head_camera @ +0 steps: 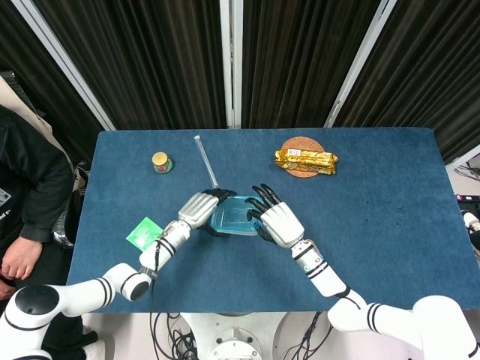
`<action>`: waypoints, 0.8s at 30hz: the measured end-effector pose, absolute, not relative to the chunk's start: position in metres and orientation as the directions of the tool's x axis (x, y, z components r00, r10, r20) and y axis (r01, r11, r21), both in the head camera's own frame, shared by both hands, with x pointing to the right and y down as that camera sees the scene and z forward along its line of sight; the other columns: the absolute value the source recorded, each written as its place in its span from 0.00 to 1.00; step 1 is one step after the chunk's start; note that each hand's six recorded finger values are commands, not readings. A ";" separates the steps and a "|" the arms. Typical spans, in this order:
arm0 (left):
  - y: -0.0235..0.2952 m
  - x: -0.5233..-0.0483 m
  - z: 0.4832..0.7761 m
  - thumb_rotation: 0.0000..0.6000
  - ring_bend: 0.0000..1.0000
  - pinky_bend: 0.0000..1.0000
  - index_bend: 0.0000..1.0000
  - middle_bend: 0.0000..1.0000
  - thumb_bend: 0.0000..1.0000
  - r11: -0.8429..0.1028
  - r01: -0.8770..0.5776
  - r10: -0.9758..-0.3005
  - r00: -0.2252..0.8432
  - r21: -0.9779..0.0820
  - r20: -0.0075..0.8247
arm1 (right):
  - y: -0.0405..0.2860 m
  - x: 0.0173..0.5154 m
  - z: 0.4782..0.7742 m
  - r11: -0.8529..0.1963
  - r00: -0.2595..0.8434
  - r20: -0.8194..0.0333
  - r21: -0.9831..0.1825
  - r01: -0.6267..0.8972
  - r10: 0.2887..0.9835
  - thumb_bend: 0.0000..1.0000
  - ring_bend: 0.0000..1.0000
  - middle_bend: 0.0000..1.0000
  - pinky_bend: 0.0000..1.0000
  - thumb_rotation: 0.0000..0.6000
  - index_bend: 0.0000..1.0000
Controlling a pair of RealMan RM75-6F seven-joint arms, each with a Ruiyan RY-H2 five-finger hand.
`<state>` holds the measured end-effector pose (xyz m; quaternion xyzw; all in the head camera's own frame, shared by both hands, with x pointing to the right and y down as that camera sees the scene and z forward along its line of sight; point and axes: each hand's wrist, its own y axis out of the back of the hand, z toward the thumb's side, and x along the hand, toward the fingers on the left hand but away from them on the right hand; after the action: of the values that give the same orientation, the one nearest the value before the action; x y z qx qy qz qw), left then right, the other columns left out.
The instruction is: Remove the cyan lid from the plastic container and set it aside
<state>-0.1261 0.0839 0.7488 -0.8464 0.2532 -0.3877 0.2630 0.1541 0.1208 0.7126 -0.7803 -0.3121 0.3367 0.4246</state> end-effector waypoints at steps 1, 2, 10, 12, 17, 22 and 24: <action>0.084 -0.127 0.749 1.00 0.00 0.04 0.10 0.05 0.00 -0.736 -0.225 -0.631 0.570 -0.638 0.526 | 0.121 0.154 0.712 -0.441 0.578 -0.256 -0.874 0.204 0.774 0.62 0.00 0.23 0.00 1.00 0.68; 0.085 -0.128 0.748 1.00 0.00 0.03 0.09 0.03 0.00 -0.738 -0.227 -0.630 0.569 -0.636 0.528 | 0.120 0.154 0.711 -0.438 0.578 -0.252 -0.875 0.207 0.776 0.62 0.00 0.23 0.00 1.00 0.68; 0.083 -0.143 0.742 1.00 0.00 0.00 0.05 0.00 0.00 -0.718 -0.265 -0.663 0.543 -0.644 0.516 | 0.116 0.155 0.704 -0.401 0.583 -0.209 -0.889 0.222 0.785 0.62 0.00 0.24 0.00 1.00 0.69; 0.082 -0.150 0.741 1.00 0.00 0.00 0.05 0.00 0.00 -0.713 -0.272 -0.671 0.532 -0.646 0.516 | 0.114 0.156 0.702 -0.391 0.583 -0.197 -0.892 0.226 0.788 0.62 0.00 0.24 0.00 1.00 0.69; 0.081 -0.168 0.738 1.00 0.00 0.00 0.05 0.00 0.00 -0.700 -0.271 -0.689 0.502 -0.661 0.523 | 0.108 0.162 0.693 -0.351 0.572 -0.160 -0.905 0.240 0.804 0.62 0.00 0.24 0.00 1.00 0.69; 0.079 -0.187 0.734 1.00 0.00 0.00 0.05 0.00 0.00 -0.677 -0.263 -0.713 0.467 -0.687 0.524 | 0.096 0.175 0.682 -0.304 0.531 -0.121 -0.913 0.272 0.838 0.62 0.00 0.24 0.00 1.00 0.68; 0.076 -0.196 0.731 1.00 0.00 0.00 0.05 0.00 0.00 -0.661 -0.270 -0.730 0.448 -0.700 0.517 | 0.091 0.182 0.676 -0.280 0.511 -0.102 -0.917 0.284 0.854 0.62 0.00 0.24 0.00 1.00 0.68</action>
<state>-0.1958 0.0763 0.7310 -0.8066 0.3099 -0.4243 0.2709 0.1825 0.0912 0.6761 -0.7376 -0.3857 0.3097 0.4597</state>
